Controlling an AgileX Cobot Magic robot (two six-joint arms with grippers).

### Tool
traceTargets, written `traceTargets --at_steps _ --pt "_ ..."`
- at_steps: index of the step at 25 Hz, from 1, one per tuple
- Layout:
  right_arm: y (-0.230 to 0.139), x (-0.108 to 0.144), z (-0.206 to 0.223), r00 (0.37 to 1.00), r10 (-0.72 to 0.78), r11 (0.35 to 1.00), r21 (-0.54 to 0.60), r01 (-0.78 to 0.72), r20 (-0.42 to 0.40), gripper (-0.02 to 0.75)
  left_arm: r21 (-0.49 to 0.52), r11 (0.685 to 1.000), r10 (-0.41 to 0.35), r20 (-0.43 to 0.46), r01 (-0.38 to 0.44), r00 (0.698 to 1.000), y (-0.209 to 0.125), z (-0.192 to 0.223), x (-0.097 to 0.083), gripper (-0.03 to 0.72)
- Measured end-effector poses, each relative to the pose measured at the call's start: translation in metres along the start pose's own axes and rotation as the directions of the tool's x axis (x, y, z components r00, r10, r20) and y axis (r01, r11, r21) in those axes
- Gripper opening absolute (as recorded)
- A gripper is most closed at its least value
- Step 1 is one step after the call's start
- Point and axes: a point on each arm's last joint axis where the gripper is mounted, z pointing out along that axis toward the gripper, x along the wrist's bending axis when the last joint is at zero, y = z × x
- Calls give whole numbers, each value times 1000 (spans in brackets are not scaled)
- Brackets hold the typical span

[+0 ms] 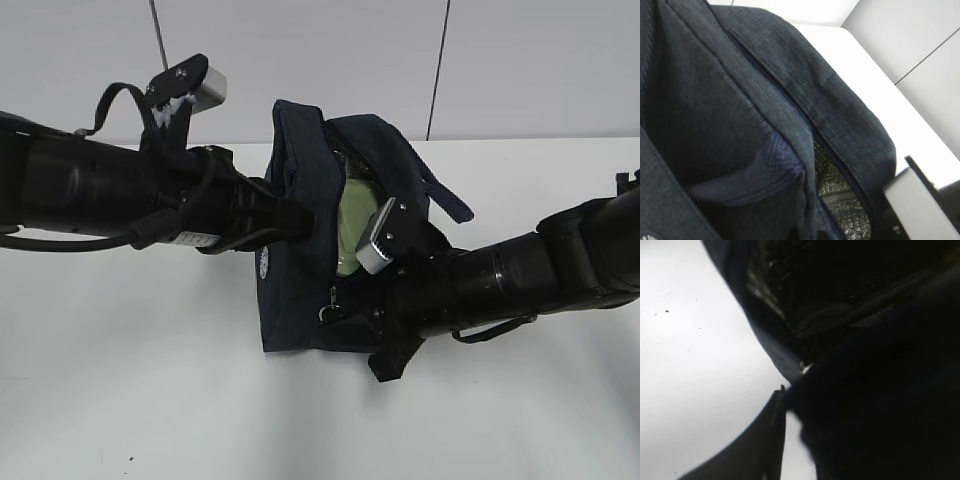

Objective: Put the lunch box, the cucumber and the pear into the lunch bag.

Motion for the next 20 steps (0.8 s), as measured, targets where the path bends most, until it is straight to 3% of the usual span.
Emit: traceTargets --at_steps 5,20 --pt "0 -1 0 1000 0 1000 4 0 4 6 2 1000 4 0 -4 1000 0 0 0 -13" --pt "2 5 -5 996 84 995 63 -81 -43 6 5 1000 9 3 -9 1000 0 0 0 -13"
